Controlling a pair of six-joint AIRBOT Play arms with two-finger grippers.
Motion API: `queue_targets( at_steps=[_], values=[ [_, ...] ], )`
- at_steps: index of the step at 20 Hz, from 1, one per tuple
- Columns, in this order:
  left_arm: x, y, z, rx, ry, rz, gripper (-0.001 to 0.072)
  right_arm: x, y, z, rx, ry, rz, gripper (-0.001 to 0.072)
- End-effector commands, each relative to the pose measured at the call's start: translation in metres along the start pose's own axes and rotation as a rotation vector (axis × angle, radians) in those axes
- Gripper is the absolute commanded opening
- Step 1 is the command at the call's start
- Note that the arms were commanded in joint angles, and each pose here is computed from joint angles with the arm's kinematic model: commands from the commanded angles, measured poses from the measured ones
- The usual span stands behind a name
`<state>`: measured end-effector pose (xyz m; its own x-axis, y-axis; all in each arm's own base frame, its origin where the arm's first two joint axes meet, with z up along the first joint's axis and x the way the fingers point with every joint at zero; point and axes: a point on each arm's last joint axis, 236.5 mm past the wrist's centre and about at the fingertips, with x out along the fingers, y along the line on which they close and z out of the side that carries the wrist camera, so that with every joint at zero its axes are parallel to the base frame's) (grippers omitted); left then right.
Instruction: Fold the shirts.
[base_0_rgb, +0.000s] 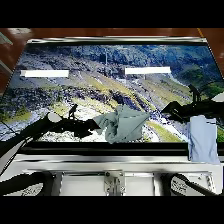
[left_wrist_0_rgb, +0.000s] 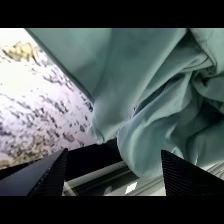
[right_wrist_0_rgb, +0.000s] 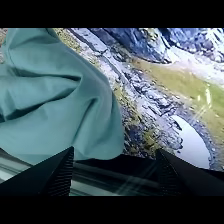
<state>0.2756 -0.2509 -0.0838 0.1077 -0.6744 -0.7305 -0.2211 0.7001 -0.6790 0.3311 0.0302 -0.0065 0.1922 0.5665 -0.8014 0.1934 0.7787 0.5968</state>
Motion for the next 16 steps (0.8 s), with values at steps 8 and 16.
queue_targets(
  at_steps=[8, 16],
  values=[
    [0.027, -0.016, 0.022, 0.06, -0.032, -0.021, 0.0274, 0.023, 0.023, -0.007, -0.067, 0.046, 0.016, 0.0637],
    [0.033, -0.011, 0.019, 0.073, -0.002, -0.014, 0.0033, 0.091, 0.031, 0.003, -0.093, 0.062, -0.03, 0.0636]
  ],
)
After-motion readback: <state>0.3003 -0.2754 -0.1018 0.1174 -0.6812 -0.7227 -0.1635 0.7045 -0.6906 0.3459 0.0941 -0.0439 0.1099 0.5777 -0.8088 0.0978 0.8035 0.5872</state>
